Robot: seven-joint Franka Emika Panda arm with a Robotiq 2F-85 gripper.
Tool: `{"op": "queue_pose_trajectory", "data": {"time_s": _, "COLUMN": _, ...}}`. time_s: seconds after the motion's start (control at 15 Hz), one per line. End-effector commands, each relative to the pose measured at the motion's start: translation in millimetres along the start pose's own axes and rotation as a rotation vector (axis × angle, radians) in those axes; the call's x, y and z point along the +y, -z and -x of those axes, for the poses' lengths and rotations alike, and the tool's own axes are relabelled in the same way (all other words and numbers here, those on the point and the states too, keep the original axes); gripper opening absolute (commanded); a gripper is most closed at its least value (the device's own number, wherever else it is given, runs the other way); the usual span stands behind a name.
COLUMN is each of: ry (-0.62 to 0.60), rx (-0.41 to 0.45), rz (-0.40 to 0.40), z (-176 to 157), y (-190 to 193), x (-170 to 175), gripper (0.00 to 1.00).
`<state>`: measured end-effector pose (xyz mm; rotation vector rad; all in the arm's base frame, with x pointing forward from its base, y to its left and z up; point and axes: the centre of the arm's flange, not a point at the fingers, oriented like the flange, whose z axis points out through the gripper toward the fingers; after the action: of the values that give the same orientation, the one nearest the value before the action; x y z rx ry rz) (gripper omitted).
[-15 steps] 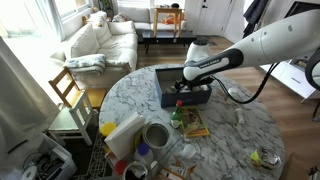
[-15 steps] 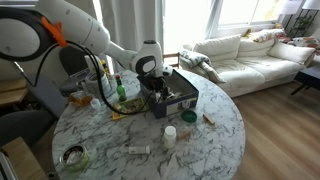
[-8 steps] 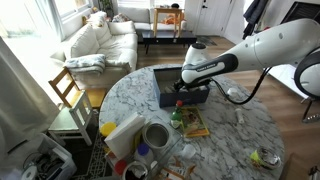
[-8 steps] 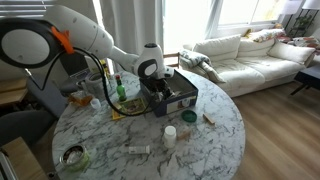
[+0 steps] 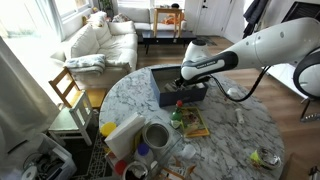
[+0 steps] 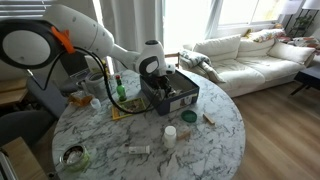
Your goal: Pick up the striped towel from the box and put it on the table, pick up the box and put it on top of the striped towel, pick up two wooden blocks at the same time from the box and put them on the table
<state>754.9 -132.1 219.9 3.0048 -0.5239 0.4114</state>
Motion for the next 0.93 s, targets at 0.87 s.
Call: {"op": "queue_pose_trajectory", "data": {"time_s": 0.87, "ry": -0.038, "rx": -0.069, "rz": -0.026, "z": -37, "y": 69, "x": 19, "gripper": 0.02}}
